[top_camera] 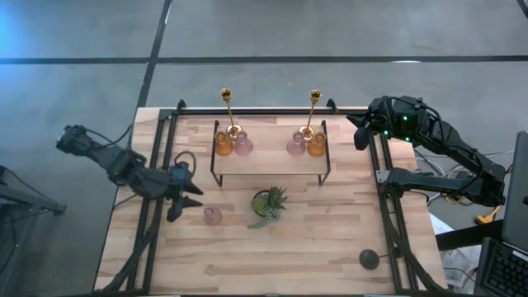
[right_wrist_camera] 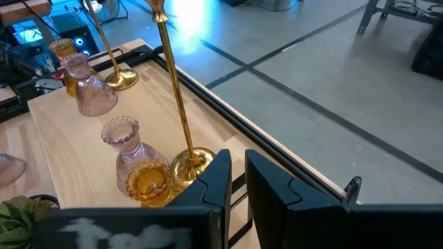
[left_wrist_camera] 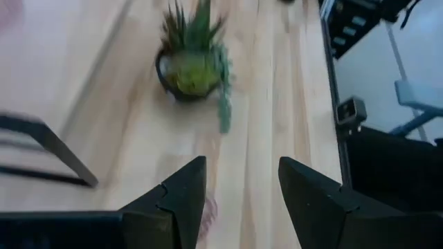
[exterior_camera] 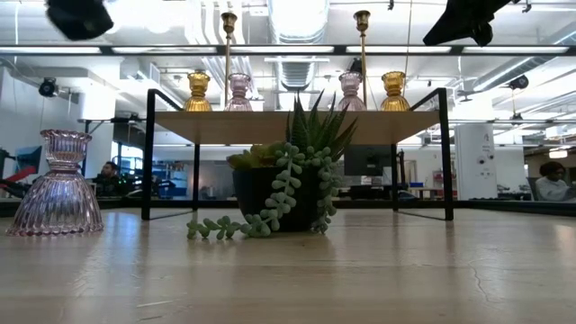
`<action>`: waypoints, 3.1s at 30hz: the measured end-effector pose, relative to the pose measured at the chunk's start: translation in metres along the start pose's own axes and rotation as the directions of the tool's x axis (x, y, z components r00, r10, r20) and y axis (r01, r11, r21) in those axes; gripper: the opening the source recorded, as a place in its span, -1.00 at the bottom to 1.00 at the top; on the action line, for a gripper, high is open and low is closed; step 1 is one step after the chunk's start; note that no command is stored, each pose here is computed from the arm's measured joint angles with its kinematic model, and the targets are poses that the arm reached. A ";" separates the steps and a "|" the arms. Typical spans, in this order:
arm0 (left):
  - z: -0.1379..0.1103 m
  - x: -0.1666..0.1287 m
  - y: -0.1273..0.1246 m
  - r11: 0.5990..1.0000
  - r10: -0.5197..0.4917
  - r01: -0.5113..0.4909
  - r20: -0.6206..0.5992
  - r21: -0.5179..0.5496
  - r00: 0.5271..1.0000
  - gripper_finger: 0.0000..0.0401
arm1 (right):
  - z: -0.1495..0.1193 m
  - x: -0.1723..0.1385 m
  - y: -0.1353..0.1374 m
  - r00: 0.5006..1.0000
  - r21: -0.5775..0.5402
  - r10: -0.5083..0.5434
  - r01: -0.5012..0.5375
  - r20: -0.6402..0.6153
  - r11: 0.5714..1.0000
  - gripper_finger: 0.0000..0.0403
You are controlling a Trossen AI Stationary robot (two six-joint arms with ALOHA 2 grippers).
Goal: Pick & Place candle stick holders
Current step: Put the pink glass candle holder on the shelf
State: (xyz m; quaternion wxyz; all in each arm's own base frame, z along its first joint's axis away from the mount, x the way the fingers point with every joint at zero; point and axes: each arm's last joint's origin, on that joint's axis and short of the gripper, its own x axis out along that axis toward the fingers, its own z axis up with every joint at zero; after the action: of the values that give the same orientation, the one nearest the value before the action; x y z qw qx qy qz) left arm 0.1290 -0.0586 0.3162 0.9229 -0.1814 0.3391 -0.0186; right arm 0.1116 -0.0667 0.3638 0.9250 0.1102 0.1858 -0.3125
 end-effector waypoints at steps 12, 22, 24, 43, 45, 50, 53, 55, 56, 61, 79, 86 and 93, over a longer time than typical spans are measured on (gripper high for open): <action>-0.053 0.036 0.008 0.981 0.038 -0.073 -0.189 -0.182 0.981 -0.08 | 0.000 0.000 0.000 1.000 -0.017 0.000 0.000 0.000 1.000 -0.81; -0.087 0.055 0.012 0.982 0.020 -0.068 -0.258 -0.178 0.966 -0.08 | 0.001 0.000 0.000 1.000 -0.015 -0.002 0.002 0.008 1.000 -0.81; -0.095 0.059 0.017 0.982 0.046 -0.092 -0.265 -0.163 0.963 -0.08 | 0.001 0.000 0.000 1.000 -0.015 -0.002 0.002 0.009 1.000 -0.81; -0.131 0.095 0.028 0.985 -0.134 0.118 -0.134 -0.123 0.982 -0.10 | 0.001 0.002 0.000 1.000 -0.036 -0.002 0.002 0.003 0.999 -0.81; -0.135 0.097 0.032 0.991 -0.118 0.108 -0.151 -0.073 0.982 -0.10 | 0.001 0.003 0.000 1.000 -0.037 -0.003 0.003 -0.002 0.999 -0.81; -0.140 0.099 0.038 0.997 -0.055 0.049 -0.128 -0.053 0.990 -0.10 | 0.001 0.005 0.000 1.000 -0.048 -0.004 0.003 -0.009 0.999 -0.81; -0.139 0.100 0.039 0.999 -0.015 0.011 -0.090 -0.038 0.996 -0.11 | 0.001 0.005 0.001 1.000 -0.056 -0.003 0.003 -0.010 0.998 -0.81; -0.138 0.100 0.039 1.000 0.004 -0.005 -0.070 -0.024 0.998 -0.12 | 0.001 0.004 0.000 1.000 -0.060 -0.003 0.003 -0.009 0.998 -0.81; -0.138 0.100 0.039 1.000 0.013 -0.013 -0.061 -0.013 0.998 -0.12 | 0.001 0.005 0.001 1.000 -0.060 -0.003 0.003 -0.009 0.998 -0.81; -0.134 0.100 0.039 0.998 0.046 -0.045 -0.002 0.045 0.999 -0.12 | 0.001 0.004 0.001 1.000 -0.062 -0.003 0.003 -0.009 0.998 -0.81; -0.134 0.104 0.039 0.986 0.047 -0.062 0.103 0.152 0.994 -0.12 | 0.001 0.004 0.001 1.000 -0.078 -0.003 0.002 -0.009 0.997 -0.81; -0.138 0.113 0.038 0.990 0.016 -0.037 0.149 0.139 0.989 -0.12 | 0.001 0.004 0.001 1.000 -0.078 -0.003 0.002 -0.008 0.997 -0.81; -0.140 0.119 0.038 0.985 0.041 -0.063 0.135 0.160 0.990 -0.12 | 0.001 0.004 0.001 1.000 -0.076 -0.003 0.002 -0.007 0.997 -0.81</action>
State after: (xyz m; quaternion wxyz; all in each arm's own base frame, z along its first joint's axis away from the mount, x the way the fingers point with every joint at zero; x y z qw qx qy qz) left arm 0.1281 -0.0868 0.1307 0.9551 -0.0966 0.2797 -0.0102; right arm 0.1154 -0.0689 0.3628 0.9275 0.0758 0.2009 -0.3059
